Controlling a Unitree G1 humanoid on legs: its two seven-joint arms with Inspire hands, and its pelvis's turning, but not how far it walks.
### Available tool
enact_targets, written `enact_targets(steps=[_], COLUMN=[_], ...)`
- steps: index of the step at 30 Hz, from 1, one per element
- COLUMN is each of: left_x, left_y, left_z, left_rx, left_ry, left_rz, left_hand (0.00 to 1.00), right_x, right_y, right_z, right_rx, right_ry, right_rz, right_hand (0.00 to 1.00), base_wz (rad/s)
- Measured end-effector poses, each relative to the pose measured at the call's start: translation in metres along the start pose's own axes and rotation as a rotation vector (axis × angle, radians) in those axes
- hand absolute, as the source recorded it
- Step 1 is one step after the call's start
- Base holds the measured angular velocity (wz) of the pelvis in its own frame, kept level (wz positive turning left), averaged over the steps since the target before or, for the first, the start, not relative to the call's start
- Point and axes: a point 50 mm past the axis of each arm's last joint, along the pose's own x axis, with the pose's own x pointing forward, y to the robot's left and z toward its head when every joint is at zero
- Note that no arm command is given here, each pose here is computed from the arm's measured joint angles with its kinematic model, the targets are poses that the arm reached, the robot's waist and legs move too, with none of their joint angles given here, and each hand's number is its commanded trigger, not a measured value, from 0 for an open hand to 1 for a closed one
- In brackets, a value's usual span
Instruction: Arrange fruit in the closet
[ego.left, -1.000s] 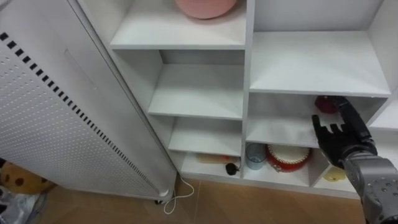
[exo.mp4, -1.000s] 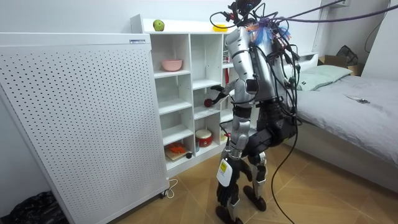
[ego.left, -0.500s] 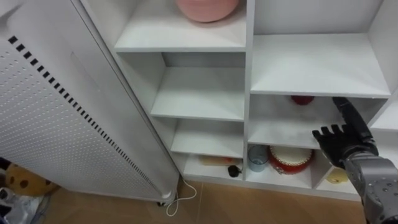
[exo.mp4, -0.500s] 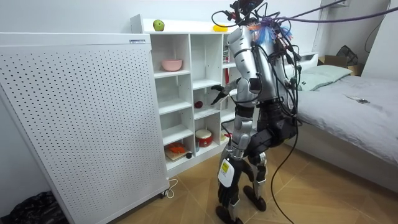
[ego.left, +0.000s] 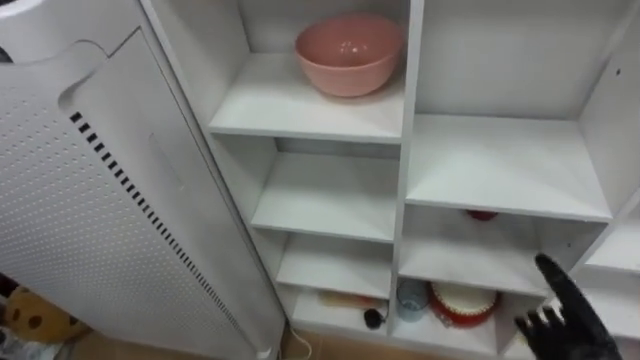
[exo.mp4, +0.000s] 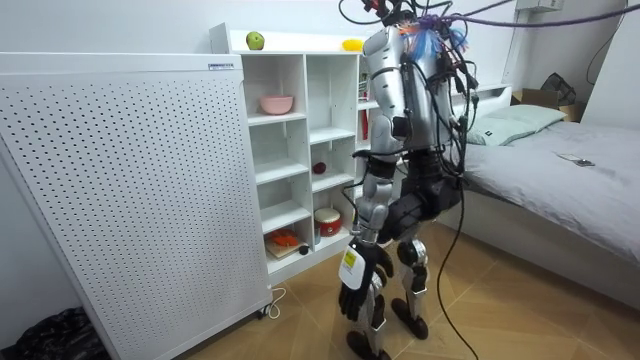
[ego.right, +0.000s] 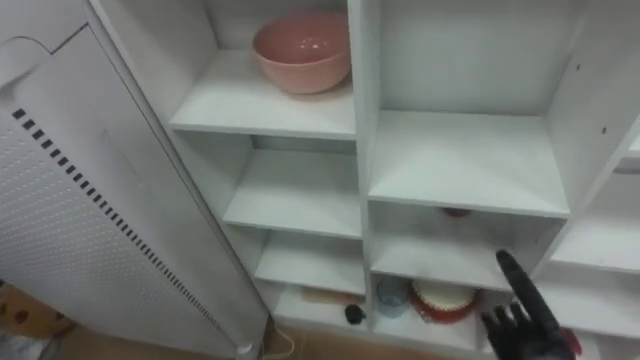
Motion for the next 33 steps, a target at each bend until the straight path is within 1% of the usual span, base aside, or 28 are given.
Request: enact_targets(steps=[1,2,3,5,6,8,9,11,13,15,16,18,21,24,27,28,32,33], left_x=[0.000,0.000,0.001,0.001,0.001,0.001,0.001,0.001,0.000,-0.001,-0.001,-0.002,-0.002,-0.003,-0.003,-0.003,-0.002,-0.002], left_y=[0.001,0.004,0.006,0.009,0.009,0.009,0.010,0.015,0.015,0.016,0.017,0.020,0.021,0.018,0.013,0.012,0.012,0.012], left_z=[-0.001,-0.002,-0.002,-0.005,-0.007,-0.010,-0.011,-0.013,-0.012,-0.015,-0.016,-0.023,-0.027,-0.028,-0.026,-0.027,-0.020,-0.020], left_rx=[-0.010,-0.030,-0.037,-0.055,-0.054,-0.071,-0.078,-0.100,-0.107,-0.117,-0.127,-0.164,-0.178,-0.217,-0.238,-0.239,-0.249,-0.249], left_ry=[0.004,0.009,0.010,0.024,0.029,0.042,0.043,0.042,0.038,0.033,0.033,0.051,0.064,0.066,0.064,0.064,0.040,0.040], left_rz=[0.003,0.012,0.019,0.036,0.037,0.041,0.046,0.077,0.099,0.126,0.133,0.162,0.174,0.185,0.174,0.173,0.174,0.173], left_hand=[0.00,0.00,0.00,0.00,0.00,0.00,0.00,0.00,0.00,0.00,0.00,0.00,0.00,0.00,0.00,0.00,0.00,0.00], right_x=[-0.001,-0.003,-0.004,-0.011,-0.012,-0.022,-0.025,-0.037,-0.044,-0.056,-0.060,-0.071,-0.087,-0.094,-0.099,-0.100,-0.106,-0.108], right_y=[-0.008,-0.025,-0.033,-0.063,-0.070,-0.098,-0.107,-0.133,-0.147,-0.169,-0.174,-0.190,-0.210,-0.216,-0.223,-0.225,-0.233,-0.234], right_z=[-0.001,-0.002,-0.003,-0.014,-0.018,-0.034,-0.037,-0.048,-0.051,-0.053,-0.055,-0.065,-0.077,-0.082,-0.084,-0.084,-0.084,-0.083], right_rx=[-0.006,-0.031,-0.055,-0.122,-0.120,-0.116,-0.115,-0.120,-0.138,-0.196,-0.217,-0.313,-0.392,-0.441,-0.576,-0.604,-0.820,-0.852], right_ry=[0.006,0.015,0.023,0.071,0.082,0.129,0.139,0.173,0.196,0.236,0.250,0.321,0.403,0.444,0.506,0.519,0.610,0.624], right_rz=[-0.013,-0.045,-0.062,-0.124,-0.137,-0.185,-0.201,-0.259,-0.278,-0.295,-0.301,-0.310,-0.325,-0.324,-0.326,-0.325,-0.316,-0.316], right_hand=[0.00,0.00,0.00,0.00,0.00,0.00,0.00,0.00,0.00,0.00,0.00,0.00,0.00,0.00,0.00,0.00,0.00,0.00], base_wz=[0.00,0.03,0.10,0.13,0.05,0.06,0.18,0.04,-0.07,-0.02,-0.06,-0.05,-0.14,-0.14,-0.02,0.08,-0.01,-0.13])
